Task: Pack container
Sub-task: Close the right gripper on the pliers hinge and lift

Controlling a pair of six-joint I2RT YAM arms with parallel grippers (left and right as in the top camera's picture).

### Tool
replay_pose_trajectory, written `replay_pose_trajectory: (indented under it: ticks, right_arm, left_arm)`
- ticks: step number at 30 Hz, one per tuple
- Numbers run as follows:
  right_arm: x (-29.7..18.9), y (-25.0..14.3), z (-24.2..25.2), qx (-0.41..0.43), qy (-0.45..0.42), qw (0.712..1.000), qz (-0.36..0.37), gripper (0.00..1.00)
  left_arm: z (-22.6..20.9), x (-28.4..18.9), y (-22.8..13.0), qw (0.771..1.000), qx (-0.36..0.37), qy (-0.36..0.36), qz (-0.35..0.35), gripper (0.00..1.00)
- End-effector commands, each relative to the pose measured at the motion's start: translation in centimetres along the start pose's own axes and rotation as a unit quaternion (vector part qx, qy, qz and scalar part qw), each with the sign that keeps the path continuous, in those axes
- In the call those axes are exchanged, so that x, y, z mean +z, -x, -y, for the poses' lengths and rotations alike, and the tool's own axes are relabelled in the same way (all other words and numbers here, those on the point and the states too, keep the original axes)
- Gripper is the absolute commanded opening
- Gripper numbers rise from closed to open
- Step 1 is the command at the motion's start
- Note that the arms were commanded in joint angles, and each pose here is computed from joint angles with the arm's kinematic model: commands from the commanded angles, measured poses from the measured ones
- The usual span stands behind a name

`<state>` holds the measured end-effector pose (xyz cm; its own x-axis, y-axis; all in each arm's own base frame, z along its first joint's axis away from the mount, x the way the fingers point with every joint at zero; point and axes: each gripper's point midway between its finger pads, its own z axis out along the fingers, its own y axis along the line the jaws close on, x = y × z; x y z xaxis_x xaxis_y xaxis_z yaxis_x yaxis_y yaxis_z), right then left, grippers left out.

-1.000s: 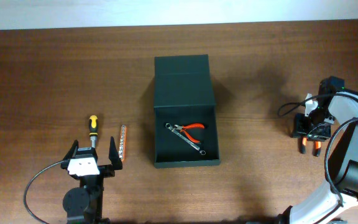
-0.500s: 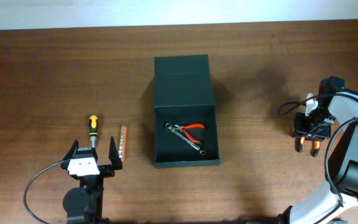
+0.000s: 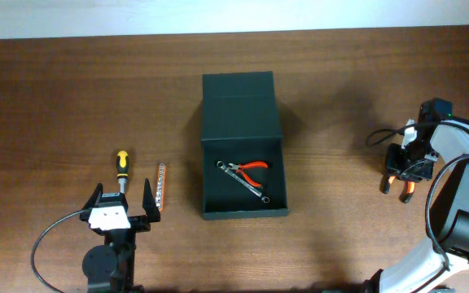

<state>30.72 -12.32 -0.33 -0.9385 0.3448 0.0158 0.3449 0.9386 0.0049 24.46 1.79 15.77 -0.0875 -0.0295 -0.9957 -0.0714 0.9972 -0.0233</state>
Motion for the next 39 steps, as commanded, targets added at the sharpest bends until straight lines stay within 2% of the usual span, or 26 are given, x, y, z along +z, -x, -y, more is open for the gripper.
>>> replay_pose_trajectory:
  ticks: [1,5,18,25,28,39]
  right_arm:
    - [0.9,-0.7,0.4,0.023,-0.008,1.000,-0.012,0.27]
    - [0.9,-0.7,0.4,0.023,-0.008,1.000,-0.012,0.27]
    - [0.9,-0.7,0.4,0.023,-0.008,1.000,-0.012,0.12]
    - [0.9,-0.7,0.3,0.023,-0.005,1.000,-0.012,0.11]
    - [0.8,-0.9,0.0,0.021,0.000,1.000,-0.016,0.04]
    - [-1.6,0.1,-1.8,0.011,0.032,0.999,-0.017,0.04]
  left_arm:
    - [0.0,0.0,-0.1,1.000,0.006,-0.001,0.002,0.99]
    - [0.0,0.0,-0.1,1.000,0.006,-0.001,0.002,0.99]
    - [0.0,0.0,-0.1,1.000,0.006,-0.001,0.002,0.99]
    - [0.0,0.0,-0.1,1.000,0.006,-0.001,0.002,0.99]
    - [0.0,0.0,-0.1,1.000,0.006,-0.001,0.002,0.99]
    - [0.0,0.0,-0.1,1.000,0.006,-0.001,0.002,0.99]
